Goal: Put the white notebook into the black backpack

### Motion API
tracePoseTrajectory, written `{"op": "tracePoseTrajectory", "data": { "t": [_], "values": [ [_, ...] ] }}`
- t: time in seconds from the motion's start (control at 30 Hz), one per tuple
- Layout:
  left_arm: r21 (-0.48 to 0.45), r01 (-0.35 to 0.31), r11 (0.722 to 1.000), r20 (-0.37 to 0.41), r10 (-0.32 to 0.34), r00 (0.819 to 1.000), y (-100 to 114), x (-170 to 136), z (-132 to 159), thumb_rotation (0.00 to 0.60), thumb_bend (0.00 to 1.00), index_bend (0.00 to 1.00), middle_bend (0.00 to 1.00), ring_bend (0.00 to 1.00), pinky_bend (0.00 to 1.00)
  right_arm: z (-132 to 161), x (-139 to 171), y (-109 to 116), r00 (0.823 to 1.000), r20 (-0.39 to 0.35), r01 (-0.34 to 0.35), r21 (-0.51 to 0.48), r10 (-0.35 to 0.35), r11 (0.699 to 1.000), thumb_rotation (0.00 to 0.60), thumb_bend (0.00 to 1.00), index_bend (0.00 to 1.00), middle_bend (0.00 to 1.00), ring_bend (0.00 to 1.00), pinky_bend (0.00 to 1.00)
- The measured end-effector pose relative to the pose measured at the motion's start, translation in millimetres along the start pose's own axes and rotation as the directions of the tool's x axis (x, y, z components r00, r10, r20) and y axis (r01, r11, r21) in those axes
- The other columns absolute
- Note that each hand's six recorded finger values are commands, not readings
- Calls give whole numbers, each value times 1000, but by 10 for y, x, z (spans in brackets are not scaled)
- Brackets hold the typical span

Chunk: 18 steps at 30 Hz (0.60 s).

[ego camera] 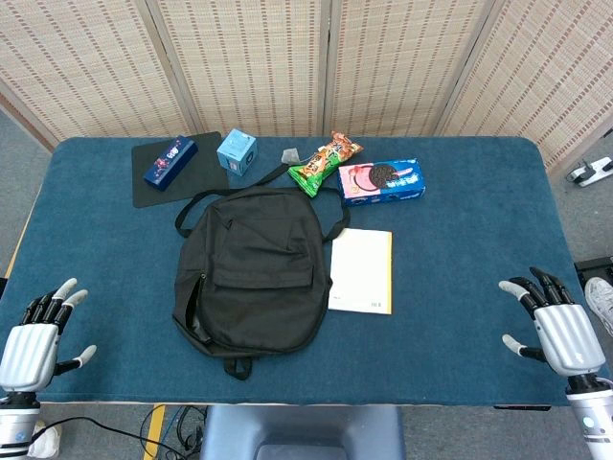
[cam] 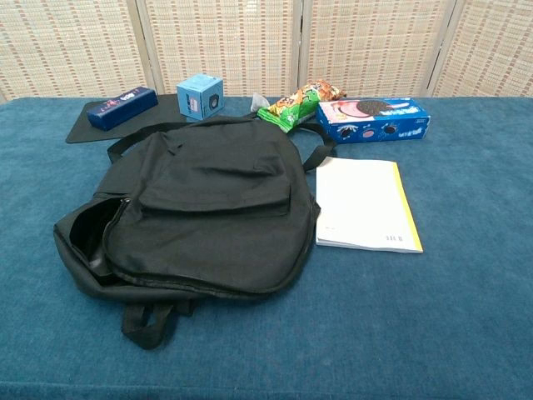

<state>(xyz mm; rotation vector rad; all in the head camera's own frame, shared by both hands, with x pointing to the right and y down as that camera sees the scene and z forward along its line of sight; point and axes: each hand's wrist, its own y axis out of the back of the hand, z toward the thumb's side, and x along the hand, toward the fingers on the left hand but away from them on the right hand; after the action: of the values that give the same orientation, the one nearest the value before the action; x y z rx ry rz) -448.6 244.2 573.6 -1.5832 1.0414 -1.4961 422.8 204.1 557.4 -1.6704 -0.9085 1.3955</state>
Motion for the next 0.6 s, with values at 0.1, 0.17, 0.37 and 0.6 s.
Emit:
{"op": "tracePoseTrajectory", "data": {
  "t": [0.1, 0.17, 0.37, 0.6],
  "values": [
    [1, 0, 1000, 0, 0, 1000, 1, -8, -5, 600, 162, 209, 106, 125, 138, 28, -22, -2, 1000, -13, 8, 4, -8, 1000, 600, 98, 236, 223, 60, 97],
    [-4, -4, 1000, 0, 4, 1000, 5, -13, -4, 600, 162, 209, 106, 125, 138, 32, -27, 7, 1000, -14, 12, 7, -12, 1000, 600, 98, 236, 223, 60, 97],
    [-6, -9, 1000, -1, 9, 1000, 3, -31, -6, 600, 161, 209, 106, 125, 138, 45, -56, 32, 1000, -22, 22, 11, -22, 1000, 600, 99, 235, 223, 60, 97],
    [-8, 0, 1000, -6, 0, 1000, -16, -35, -11, 600, 162, 210, 106, 125, 138, 76, -114, -2, 999, -33, 15, 10, -14, 1000, 600, 99, 235, 223, 60, 97]
  ]
}}
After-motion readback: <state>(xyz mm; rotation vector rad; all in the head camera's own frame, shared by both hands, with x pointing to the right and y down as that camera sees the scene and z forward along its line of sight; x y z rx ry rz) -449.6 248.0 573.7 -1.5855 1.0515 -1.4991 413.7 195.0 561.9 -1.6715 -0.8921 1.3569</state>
